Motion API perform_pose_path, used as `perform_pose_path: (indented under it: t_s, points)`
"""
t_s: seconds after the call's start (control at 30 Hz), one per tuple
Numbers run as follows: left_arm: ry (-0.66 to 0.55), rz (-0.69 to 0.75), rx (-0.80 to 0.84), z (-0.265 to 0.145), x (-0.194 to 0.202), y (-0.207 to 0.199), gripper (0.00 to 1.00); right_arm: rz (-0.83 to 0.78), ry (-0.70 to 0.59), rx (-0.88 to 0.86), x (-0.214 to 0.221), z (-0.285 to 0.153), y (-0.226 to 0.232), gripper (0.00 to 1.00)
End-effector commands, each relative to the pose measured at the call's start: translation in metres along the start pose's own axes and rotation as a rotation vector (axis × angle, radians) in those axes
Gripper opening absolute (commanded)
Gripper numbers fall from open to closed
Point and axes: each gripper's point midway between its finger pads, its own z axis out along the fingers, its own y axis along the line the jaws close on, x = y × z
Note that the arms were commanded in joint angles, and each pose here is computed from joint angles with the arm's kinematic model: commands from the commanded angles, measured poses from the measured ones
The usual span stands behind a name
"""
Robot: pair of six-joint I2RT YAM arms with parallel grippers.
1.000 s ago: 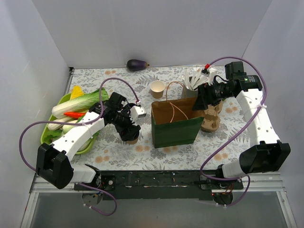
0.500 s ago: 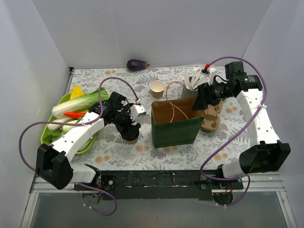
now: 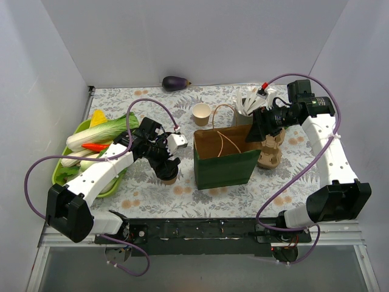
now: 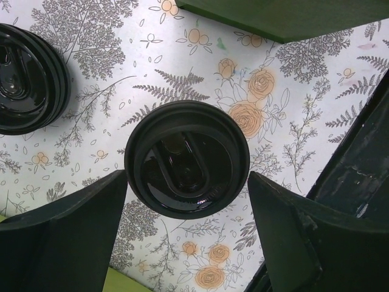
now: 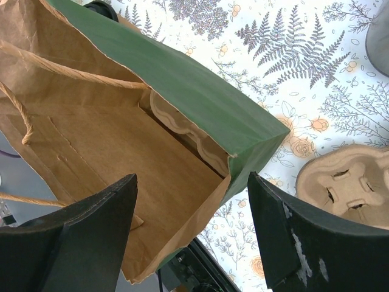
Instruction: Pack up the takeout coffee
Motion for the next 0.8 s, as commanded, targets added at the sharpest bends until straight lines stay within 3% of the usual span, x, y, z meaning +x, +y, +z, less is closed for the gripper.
perform_pose_path:
  t_s: [0.0,0.43,0.77]
  points:
    - [-0.02,0.039,0.051,-0.001,-0.001,-0.011,0.81,-0.005,-0.025,-0.014,-0.006,0.0,0.001,0.81]
    - [0.01,0.011,0.013,0.01,0.007,-0.002,0.81,-0.004,-0.027,-0.028,-0.01,0.002,0.0,0.81]
    - [0.038,0.032,0.004,0.014,0.017,0.0,0.74,-0.006,-0.029,-0.024,-0.01,0.001,0.001,0.81]
